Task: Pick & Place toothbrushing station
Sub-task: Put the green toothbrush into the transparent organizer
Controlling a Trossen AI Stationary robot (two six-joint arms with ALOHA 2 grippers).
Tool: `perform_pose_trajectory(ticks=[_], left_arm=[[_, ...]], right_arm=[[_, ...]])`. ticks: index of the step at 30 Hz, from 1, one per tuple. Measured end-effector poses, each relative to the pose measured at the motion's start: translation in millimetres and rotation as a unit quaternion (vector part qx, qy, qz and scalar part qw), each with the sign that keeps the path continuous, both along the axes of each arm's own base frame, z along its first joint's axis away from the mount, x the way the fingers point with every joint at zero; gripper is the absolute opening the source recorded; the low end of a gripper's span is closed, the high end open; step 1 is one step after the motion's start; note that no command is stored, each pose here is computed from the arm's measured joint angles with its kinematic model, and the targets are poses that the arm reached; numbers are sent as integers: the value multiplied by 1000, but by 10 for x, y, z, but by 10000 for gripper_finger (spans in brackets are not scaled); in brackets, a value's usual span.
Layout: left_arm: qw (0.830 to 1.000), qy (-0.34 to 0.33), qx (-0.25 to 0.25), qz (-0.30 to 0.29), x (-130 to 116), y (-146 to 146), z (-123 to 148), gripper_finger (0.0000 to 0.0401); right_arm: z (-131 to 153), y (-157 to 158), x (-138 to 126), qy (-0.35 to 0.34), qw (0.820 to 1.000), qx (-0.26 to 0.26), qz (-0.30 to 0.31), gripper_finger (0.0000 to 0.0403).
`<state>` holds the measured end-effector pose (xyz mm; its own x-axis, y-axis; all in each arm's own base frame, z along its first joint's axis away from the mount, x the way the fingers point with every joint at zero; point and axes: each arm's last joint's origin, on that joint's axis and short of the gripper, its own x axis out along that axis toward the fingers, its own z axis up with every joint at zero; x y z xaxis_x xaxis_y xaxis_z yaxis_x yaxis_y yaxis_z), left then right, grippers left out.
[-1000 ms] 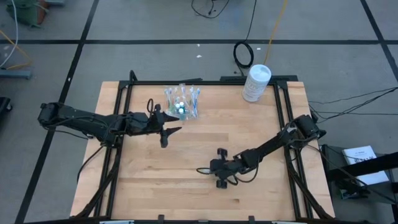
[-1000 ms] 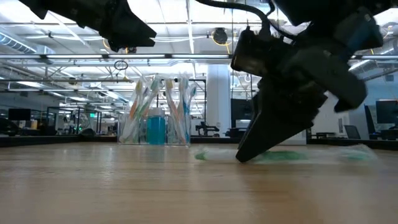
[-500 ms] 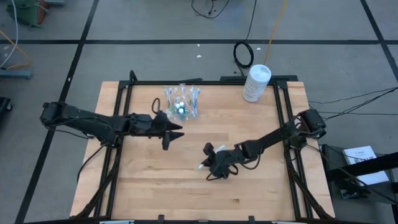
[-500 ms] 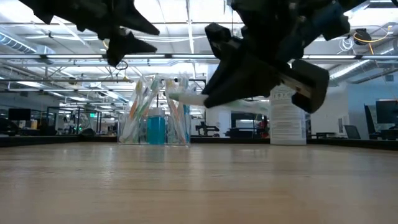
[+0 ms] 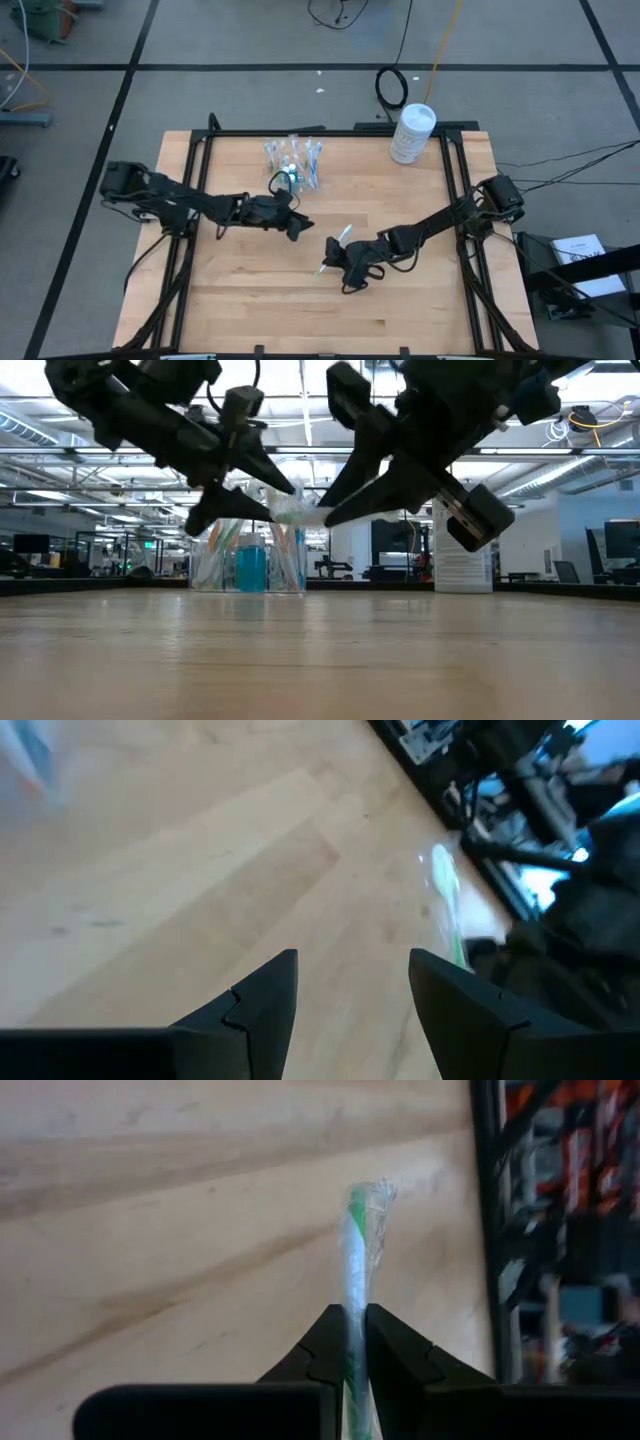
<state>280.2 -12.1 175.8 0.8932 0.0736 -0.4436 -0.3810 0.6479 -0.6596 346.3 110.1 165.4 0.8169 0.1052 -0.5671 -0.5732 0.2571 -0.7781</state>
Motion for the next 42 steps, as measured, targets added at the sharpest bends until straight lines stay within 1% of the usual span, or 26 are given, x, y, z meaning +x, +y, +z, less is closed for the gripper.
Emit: perform_pose_trajectory(ticks=[3, 5, 8, 11, 15, 17, 21, 24, 27, 31, 34, 38, 42], left_arm=[[999, -21, -37, 5, 90, -8, -87, 198], [998, -37, -51, -2, 144, -29, -135, 198], [995, -68, -61, -29, 215, -85, -184, 198], [993, -85, -65, -52, 278, -157, -228, 198], [992, -84, -65, -72, 370, -273, -265, 198], [990, -83, -60, -97, 423, -336, -270, 198], [983, -97, -33, -153, 539, -443, -210, 198], [977, -114, -8, -180, 591, -487, -133, 198], [972, -123, 0, -199, 606, -509, -101, 198], [970, -127, -4, -206, 611, -511, -89, 198], [975, -112, -13, -193, 608, -503, -115, 198], [976, -105, -27, -187, 606, -502, -120, 198], [975, -115, -31, -186, 611, -503, -100, 194]], right_arm=[[32, 87, -6, -24, 999, -27, 35, 18], [45, 135, -16, -32, 997, -42, 55, 18], [40, 183, -37, -30, 996, -48, 66, 18], [45, 215, -46, -34, 995, -56, 75, 18], [76, 232, -32, -53, 994, -54, 79, 18], [87, 230, -26, -58, 994, -52, 78, 18], [82, 238, -30, -55, 993, -43, 92, 18], [97, 261, -28, -60, 991, -22, 118, 18], [119, 294, -29, -73, 989, -20, 126, 18], [143, 361, -44, -88, 986, -24, 137, 18], [179, 415, -50, -110, 982, -28, 149, 18], [188, 459, -66, -118, 980, -34, 157, 18], [194, 468, -69, -128, 978, -64, 153, 18]])
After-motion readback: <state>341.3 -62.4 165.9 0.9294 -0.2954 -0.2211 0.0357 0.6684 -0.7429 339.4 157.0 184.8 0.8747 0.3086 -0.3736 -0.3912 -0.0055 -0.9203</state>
